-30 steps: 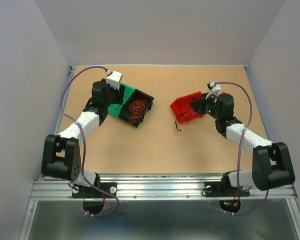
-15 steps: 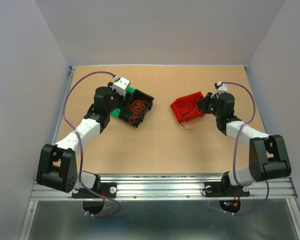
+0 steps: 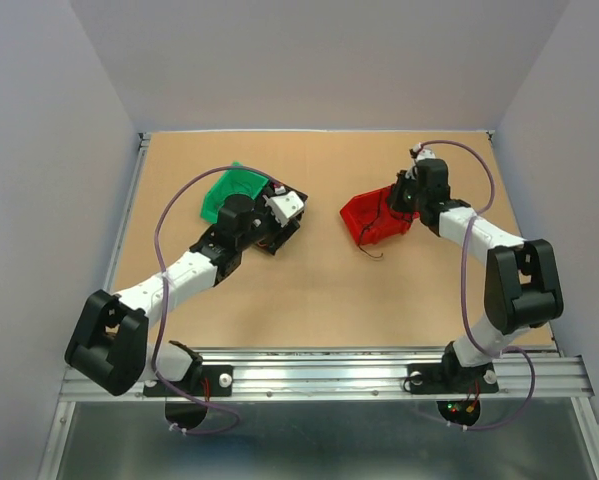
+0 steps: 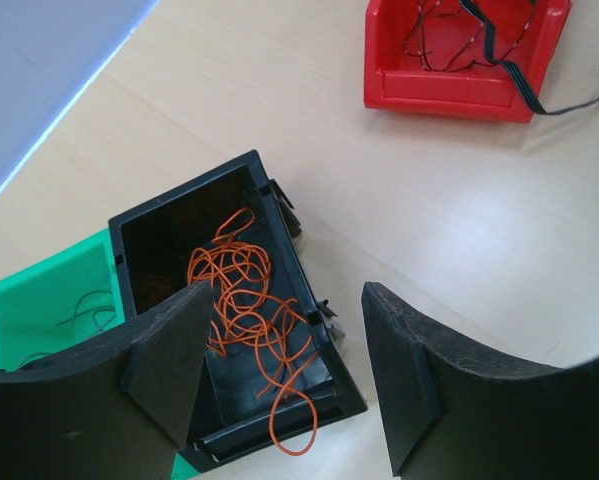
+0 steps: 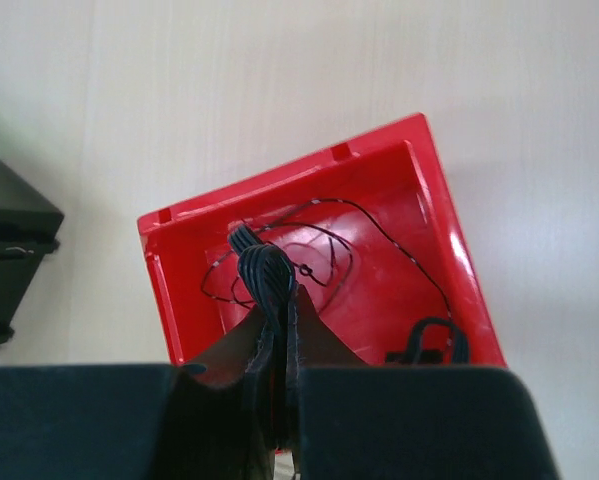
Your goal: Untangle the cables
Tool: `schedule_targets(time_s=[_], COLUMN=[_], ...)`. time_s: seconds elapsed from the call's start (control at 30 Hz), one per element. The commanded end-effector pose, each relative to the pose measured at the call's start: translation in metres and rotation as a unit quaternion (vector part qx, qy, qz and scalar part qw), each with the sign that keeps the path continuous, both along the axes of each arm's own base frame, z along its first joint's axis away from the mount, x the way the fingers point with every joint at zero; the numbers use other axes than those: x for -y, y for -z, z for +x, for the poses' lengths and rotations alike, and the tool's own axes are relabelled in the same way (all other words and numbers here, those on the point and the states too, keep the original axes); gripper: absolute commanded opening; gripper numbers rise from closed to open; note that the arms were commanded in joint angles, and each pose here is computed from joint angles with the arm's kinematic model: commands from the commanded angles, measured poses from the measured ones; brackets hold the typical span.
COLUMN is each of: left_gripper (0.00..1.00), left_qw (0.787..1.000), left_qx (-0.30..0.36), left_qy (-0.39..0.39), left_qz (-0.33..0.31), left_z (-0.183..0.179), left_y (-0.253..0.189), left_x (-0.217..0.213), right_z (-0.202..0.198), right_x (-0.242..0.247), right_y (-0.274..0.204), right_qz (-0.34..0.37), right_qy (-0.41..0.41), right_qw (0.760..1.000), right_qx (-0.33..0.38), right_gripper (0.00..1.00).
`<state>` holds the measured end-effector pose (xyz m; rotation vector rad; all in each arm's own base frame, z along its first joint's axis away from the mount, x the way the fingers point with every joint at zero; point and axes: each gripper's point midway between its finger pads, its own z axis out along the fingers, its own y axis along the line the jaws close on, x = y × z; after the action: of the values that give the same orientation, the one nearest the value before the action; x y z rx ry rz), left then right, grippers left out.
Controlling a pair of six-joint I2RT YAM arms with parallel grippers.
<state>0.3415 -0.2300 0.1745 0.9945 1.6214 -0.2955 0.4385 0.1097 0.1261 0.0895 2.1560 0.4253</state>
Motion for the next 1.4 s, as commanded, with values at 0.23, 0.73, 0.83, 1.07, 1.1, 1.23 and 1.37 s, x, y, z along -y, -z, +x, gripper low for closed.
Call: schedule_targets(time_s=[0.23, 0.73, 0.83, 1.07, 1.1, 1.23, 1.37], left_gripper=[0.73, 0.73, 0.73, 0.73, 0.73, 0.73, 0.73], left_qw=[0.999, 0.999, 0.999, 0.999, 0.999, 0.999, 0.999], left_qx=[0.001, 0.007, 0.009, 0.009, 0.009, 0.009, 0.009], left_qy=[0.021, 0.01, 0.009, 0.006, 0.006, 0.002, -0.003], left_qz=[0.04, 0.041, 0.041, 0.042, 0.042, 0.044, 0.045], left_z=[-0.003, -0.002, -0.001, -0.001, -0.001, 0.001, 0.002], left_y=[0.019, 0.017, 0.016, 0.017, 0.017, 0.017, 0.017], left_x=[0.019, 0.016, 0.016, 0.015, 0.015, 0.014, 0.013], right_z=[0.005, 0.014, 0.017, 0.014, 0.011, 0.002, -0.011], right_x=[-0.015, -0.02, -0.021, -0.02, -0.02, -0.018, -0.027], right_y=[0.023, 0.07, 0.042, -0.011, -0.014, -0.03, -0.036], right_qz=[-0.14, -0.19, -0.181, -0.159, -0.158, -0.153, -0.15], right_qy=[-0.008, -0.008, 0.003, 0.035, 0.037, 0.044, 0.033], right_qw=[0.985, 0.968, 0.974, 0.983, 0.983, 0.985, 0.986], right_qx=[-0.103, -0.164, -0.135, -0.086, -0.085, -0.071, -0.065], right_gripper=[0.03, 0.04, 0.16, 0.43, 0.46, 0.58, 0.73])
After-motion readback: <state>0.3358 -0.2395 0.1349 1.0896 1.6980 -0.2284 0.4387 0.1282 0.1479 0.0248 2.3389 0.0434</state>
